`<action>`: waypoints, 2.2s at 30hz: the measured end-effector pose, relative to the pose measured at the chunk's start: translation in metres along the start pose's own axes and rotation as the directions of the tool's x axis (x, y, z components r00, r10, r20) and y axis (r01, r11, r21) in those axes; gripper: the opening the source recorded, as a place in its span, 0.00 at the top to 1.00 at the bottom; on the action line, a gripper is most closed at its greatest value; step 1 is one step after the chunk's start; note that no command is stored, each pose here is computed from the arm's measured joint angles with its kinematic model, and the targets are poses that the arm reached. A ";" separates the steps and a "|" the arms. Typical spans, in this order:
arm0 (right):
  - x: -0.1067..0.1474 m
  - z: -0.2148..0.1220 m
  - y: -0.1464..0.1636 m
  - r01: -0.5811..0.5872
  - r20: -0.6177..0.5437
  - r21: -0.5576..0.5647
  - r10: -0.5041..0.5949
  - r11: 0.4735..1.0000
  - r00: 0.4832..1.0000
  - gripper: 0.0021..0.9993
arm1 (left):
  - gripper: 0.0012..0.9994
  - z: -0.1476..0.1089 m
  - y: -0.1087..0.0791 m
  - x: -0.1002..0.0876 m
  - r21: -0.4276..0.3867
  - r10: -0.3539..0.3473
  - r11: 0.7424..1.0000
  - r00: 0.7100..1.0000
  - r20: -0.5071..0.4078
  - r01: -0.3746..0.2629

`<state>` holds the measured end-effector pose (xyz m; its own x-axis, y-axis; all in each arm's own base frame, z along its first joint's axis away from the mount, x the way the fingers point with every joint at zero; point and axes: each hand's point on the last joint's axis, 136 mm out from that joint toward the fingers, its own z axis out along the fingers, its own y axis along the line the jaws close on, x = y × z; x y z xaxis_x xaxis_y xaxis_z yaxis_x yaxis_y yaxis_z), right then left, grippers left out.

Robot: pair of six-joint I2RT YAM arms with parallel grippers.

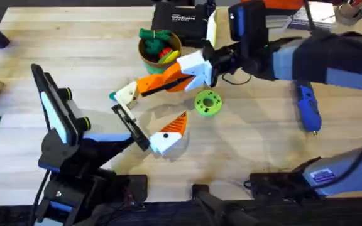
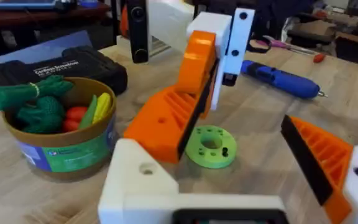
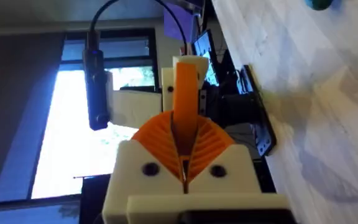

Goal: Pick up the gripper from the table and insert it into the empty holder that is missing its gripper. Then pick up a screw, insert it into the mounting hole, and use the screwdriver to tighten it. Finally, clean up the table by picking up the vegetable and placing it into the bucket.

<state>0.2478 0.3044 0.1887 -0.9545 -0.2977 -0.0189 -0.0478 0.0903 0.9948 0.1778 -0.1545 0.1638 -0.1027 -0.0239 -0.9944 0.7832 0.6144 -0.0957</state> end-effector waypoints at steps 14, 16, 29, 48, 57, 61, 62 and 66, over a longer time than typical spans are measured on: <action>-0.005 -0.005 -0.015 -0.048 -0.076 -0.064 0.043 0.997 0.996 0.99 | 0.01 0.000 -0.001 0.000 0.005 -0.014 1.000 1.000 0.000 0.014; -0.006 -0.007 -0.014 -0.040 -0.071 -0.067 0.035 0.997 0.997 0.99 | 0.01 0.000 -0.001 0.000 0.008 -0.014 1.000 1.000 -0.001 0.014; -0.003 -0.003 -0.014 0.084 -0.076 -0.078 -0.090 0.993 0.993 0.99 | 0.01 0.000 -0.001 0.000 0.008 -0.014 1.000 1.000 -0.001 0.014; -0.002 -0.003 -0.023 0.082 -0.096 -0.100 -0.092 0.992 0.991 0.99 | 0.01 0.000 -0.002 0.000 0.011 -0.014 1.000 1.000 -0.001 0.014; 0.001 0.003 -0.023 0.088 -0.108 -0.098 -0.098 0.991 0.989 0.99 | 0.01 0.000 0.001 0.000 -0.003 -0.015 1.000 1.000 0.000 0.015; 0.000 0.005 -0.024 0.092 -0.105 -0.089 -0.101 0.992 0.989 0.99 | 0.01 0.000 0.003 0.000 -0.017 -0.017 1.000 1.000 0.001 0.017; 0.000 0.005 -0.024 0.092 -0.104 -0.088 -0.101 0.992 0.989 0.99 | 0.01 0.000 0.003 0.000 -0.019 -0.018 1.000 1.000 0.001 0.018; 0.001 0.005 -0.023 0.091 -0.108 -0.092 -0.101 0.992 0.989 0.99 | 0.01 0.000 0.003 0.000 -0.020 -0.018 1.000 1.000 0.001 0.019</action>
<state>0.2466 0.3069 0.1648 -0.9074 -0.4061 -0.1083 -0.1076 -0.0247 0.9939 0.1805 -0.1525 0.1636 -0.1164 -0.0363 -0.9925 0.7688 0.6294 -0.1132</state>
